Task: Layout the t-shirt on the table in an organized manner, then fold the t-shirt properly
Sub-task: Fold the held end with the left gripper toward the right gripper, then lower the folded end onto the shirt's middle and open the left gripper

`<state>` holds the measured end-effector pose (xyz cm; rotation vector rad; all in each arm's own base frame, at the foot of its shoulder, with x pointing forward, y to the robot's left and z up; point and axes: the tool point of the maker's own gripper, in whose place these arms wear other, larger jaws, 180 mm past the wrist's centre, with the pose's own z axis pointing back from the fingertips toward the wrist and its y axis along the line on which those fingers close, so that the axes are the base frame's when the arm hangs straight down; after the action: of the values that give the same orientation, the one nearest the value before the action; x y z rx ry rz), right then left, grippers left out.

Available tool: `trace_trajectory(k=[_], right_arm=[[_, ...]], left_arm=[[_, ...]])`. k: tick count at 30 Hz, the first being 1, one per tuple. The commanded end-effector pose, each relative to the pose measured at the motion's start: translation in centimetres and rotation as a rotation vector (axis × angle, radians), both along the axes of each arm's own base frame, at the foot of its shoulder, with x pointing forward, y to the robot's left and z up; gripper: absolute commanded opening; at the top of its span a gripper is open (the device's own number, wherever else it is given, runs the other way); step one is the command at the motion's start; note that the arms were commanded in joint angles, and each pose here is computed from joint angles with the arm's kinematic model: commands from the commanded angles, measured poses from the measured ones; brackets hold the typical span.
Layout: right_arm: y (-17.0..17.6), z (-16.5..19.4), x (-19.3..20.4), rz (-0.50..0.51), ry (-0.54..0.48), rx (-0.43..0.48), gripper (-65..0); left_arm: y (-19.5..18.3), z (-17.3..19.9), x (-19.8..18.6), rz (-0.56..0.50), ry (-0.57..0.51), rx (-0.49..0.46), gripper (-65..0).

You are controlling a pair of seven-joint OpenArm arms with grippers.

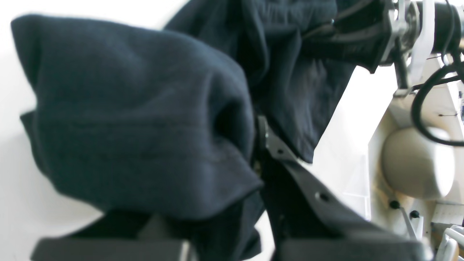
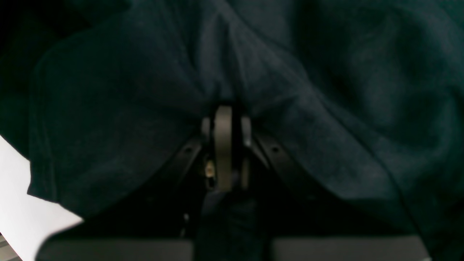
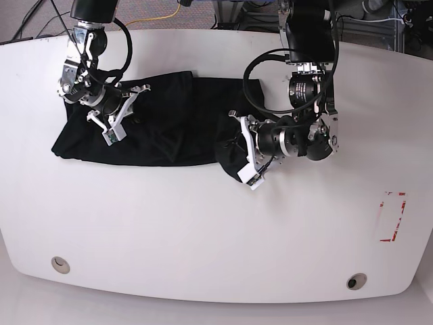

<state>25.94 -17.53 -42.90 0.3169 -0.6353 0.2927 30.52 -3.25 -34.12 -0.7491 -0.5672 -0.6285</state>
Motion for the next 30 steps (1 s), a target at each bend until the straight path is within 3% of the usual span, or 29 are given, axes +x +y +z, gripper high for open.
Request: trace_trajectory(k=[1, 7, 20, 27, 30], right_arm=[[-1.2, -0.9, -0.9, 0.004, 0.063, -0.073, -62.0], [-1.2, -0.8, -0.7, 0.004, 0.058, -0.073, -62.0], [-1.4, -0.4, 0.0, 0.004, 0.043, -0.077, -62.0], [-1.2, -0.3, 0.1, 0.004, 0.040, -0.074, -62.0], [-1.2, -0.3, 0.2, 0.004, 0.038, -0.074, -62.0]], left_arm=[[-1.4, 1.8, 1.3, -0.013, -0.045, -0.062, -57.8], [-4.0, 2.5, 1.7, -0.093, -0.054, -0.095, -45.6], [-11.9, 7.3, -0.8, -0.359, -0.078, -0.294, -44.9], [-12.3, 9.3, -0.8, -0.376, -0.086, -0.368, -44.9], [-11.3, 9.1, -0.2, -0.368, -0.091, -0.354, -44.9]])
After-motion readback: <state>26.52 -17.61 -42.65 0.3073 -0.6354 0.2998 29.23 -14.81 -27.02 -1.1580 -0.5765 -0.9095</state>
